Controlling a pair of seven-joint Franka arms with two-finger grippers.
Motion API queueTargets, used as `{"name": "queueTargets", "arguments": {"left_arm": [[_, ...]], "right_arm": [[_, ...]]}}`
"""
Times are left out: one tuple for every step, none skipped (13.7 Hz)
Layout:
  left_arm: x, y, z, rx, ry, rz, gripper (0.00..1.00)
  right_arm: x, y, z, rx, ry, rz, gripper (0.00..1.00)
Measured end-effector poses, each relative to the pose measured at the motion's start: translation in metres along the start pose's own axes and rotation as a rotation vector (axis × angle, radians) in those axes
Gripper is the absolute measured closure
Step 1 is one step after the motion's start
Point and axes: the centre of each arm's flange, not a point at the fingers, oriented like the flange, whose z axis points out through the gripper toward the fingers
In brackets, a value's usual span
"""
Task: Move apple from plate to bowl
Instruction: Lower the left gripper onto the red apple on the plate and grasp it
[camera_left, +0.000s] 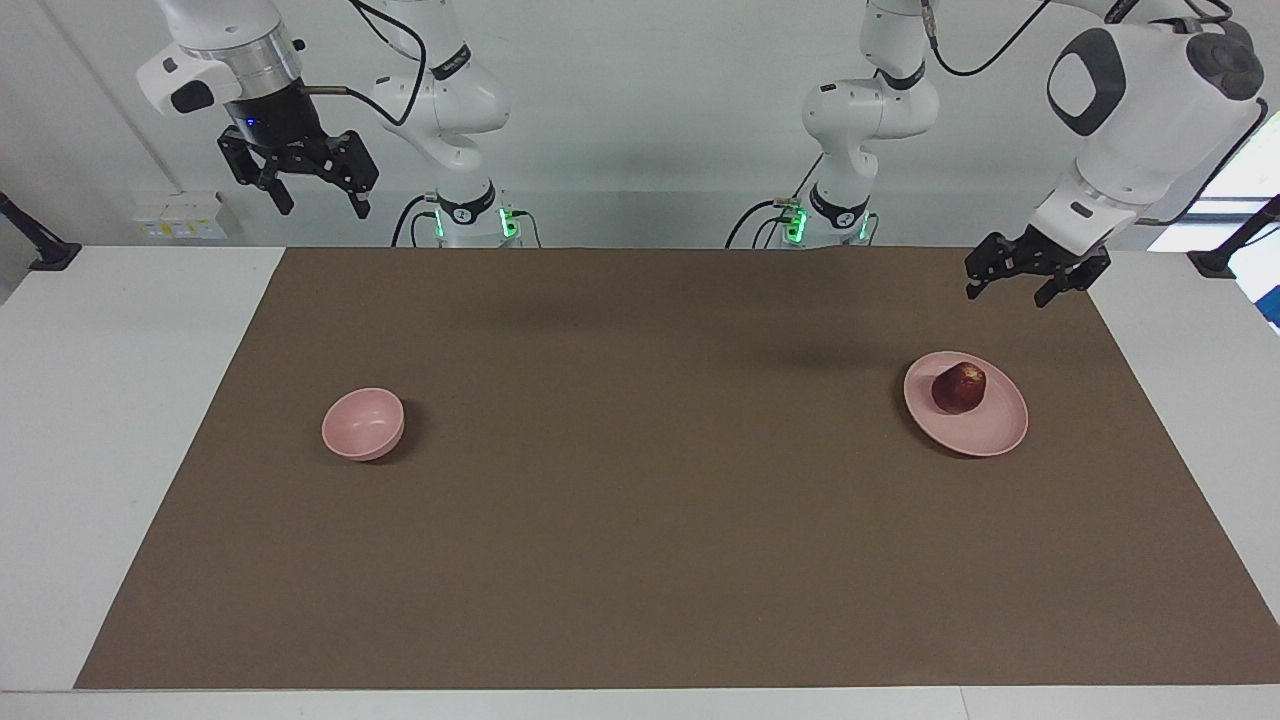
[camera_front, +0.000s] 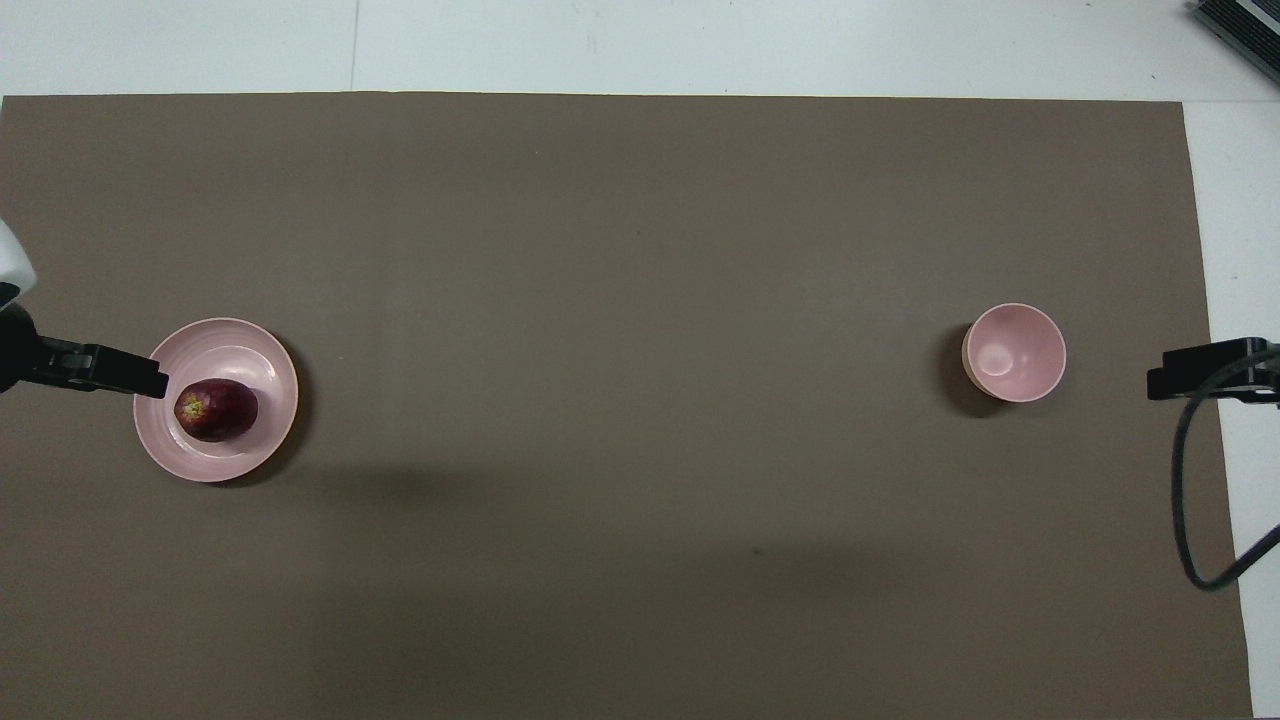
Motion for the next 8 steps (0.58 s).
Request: {"name": "queueTargets", "arguments": {"left_arm": [[-0.001,-0.004,0.016,0.002,0.008,0.011,0.0],[-0.004,-0.008,0.033,0.004,0.014,0.02,0.0],[-0.006,-0.012,0.047,0.005,0.018,0.024,0.0],[-0.009,-0.014,0.059,0.008,0.025,0.024,0.0],[-0.01,-0.015,0.069,0.012,0.038,0.022,0.0],[-0.012,-0.017,0.078,0.016,0.052,0.019,0.0],[-0.014,-0.018,0.09,0.02,0.064,0.016,0.0],[-0.016,-0.02,0.102,0.025,0.078,0.012,0.0]], "right_arm": [[0.0,0.0,0.0,0.0,0.0,0.0,0.0],[0.0,0.0,0.0,0.0,0.0,0.0,0.0],[0.0,0.0,0.0,0.0,0.0,0.0,0.0],[0.0,0.0,0.0,0.0,0.0,0.0,0.0],[0.0,0.0,0.0,0.0,0.0,0.0,0.0],[0.0,0.0,0.0,0.0,0.0,0.0,0.0],[0.0,0.0,0.0,0.0,0.0,0.0,0.0],[0.0,0.0,0.0,0.0,0.0,0.0,0.0]]}}
